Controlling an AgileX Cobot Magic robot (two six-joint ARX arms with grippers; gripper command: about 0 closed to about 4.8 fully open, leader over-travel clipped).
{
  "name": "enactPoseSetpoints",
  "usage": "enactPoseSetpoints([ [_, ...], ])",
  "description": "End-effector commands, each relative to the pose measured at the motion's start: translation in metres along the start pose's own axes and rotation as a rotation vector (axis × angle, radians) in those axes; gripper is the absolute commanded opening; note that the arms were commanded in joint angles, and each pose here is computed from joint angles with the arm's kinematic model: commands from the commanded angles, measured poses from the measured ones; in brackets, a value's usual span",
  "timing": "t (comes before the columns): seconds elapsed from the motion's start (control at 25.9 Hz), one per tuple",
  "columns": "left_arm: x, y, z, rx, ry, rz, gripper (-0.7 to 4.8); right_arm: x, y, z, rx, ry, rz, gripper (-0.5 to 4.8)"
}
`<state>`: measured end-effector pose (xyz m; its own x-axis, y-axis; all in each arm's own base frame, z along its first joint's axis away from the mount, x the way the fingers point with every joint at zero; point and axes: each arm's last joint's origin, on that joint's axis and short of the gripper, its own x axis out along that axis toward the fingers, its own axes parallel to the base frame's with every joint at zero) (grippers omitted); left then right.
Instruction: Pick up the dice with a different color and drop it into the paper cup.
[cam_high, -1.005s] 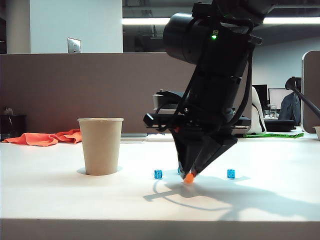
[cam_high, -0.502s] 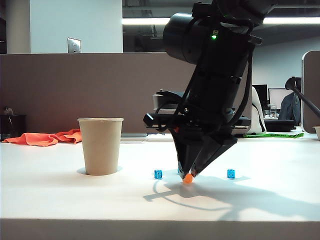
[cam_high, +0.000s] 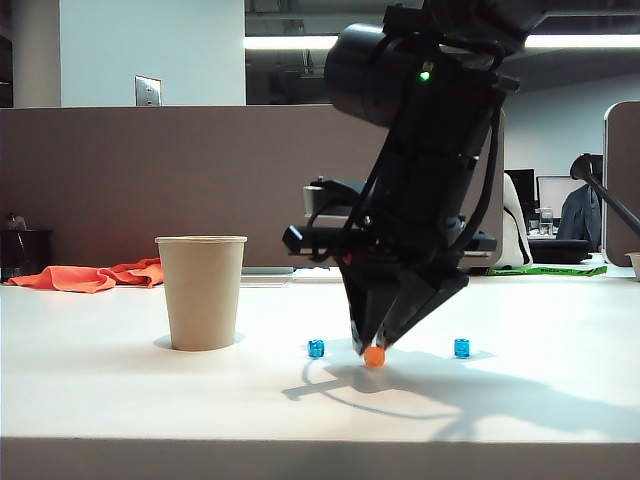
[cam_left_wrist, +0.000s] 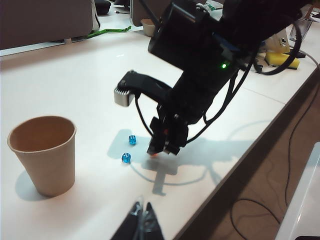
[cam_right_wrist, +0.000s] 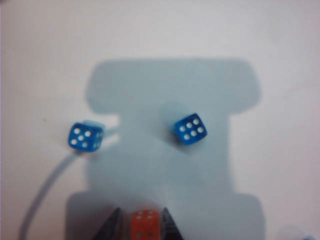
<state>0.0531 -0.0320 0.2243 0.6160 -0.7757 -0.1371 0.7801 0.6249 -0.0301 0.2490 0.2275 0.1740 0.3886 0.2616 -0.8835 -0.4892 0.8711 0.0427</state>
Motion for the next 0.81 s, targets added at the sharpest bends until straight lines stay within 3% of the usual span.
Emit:
enactPoseSetpoints([
  [0.04, -0.001, 0.000, 0.003, 0.009, -0.017, -0.003, -0.06, 0.010, 0.001, -0.003, -0.003, 0.030, -0.010, 0.99],
  [0.15, -0.001, 0.000, 0.003, 0.009, -0.017, -0.003, -0.06, 0.011, 0.001, -0.003, -0.004, 0.034, -0.007, 0.98],
  [0.39, -0.001, 0.000, 0.003, 0.009, -0.017, -0.003, -0.06, 0.011, 0.001, -0.004, -0.005, 0.049, -0.011, 0.30],
  [0.81, -0.001, 0.000, 0.003, 0.009, -0.017, -0.003, -0.06, 0.002, 0.002, 0.004, -0.004, 0.045, -0.010, 0.18],
])
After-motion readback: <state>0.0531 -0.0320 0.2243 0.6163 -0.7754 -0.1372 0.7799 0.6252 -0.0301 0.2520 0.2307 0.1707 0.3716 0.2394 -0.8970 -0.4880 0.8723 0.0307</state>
